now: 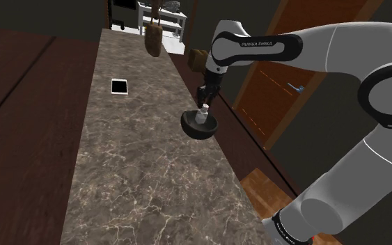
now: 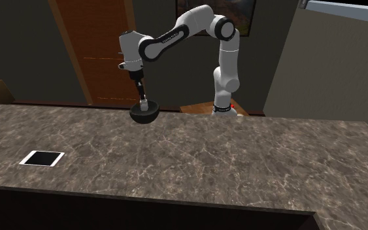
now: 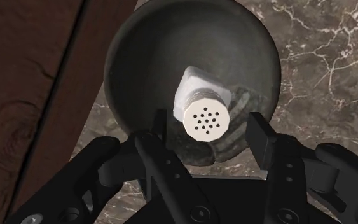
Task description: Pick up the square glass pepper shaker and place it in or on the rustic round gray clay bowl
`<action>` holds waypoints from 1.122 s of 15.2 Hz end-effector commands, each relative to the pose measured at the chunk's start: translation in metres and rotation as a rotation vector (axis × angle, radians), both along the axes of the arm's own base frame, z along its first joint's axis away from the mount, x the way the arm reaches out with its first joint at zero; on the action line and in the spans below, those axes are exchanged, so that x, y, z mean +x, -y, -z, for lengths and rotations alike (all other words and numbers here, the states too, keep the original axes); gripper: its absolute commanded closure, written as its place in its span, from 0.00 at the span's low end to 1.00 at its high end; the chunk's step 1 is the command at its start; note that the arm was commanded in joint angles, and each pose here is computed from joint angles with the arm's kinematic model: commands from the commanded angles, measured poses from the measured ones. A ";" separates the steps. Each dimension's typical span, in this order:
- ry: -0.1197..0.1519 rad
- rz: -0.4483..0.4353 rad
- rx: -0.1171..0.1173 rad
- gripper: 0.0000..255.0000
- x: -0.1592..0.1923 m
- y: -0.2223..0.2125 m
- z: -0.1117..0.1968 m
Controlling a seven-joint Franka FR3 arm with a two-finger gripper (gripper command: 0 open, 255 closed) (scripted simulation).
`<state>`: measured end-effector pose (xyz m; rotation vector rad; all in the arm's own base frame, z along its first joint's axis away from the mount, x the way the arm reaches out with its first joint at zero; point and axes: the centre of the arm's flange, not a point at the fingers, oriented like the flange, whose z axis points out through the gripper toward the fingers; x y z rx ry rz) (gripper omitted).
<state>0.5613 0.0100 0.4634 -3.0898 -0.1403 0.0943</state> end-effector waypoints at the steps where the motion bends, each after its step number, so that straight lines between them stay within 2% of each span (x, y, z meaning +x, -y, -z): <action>1: 0.000 0.000 0.000 0.00 0.000 0.000 0.000; 5: 0.000 0.000 0.000 0.00 0.000 0.000 0.000; 9: 0.000 0.000 0.000 0.00 0.003 0.002 -0.050; 17: 0.000 0.000 0.000 0.00 0.003 0.002 -0.050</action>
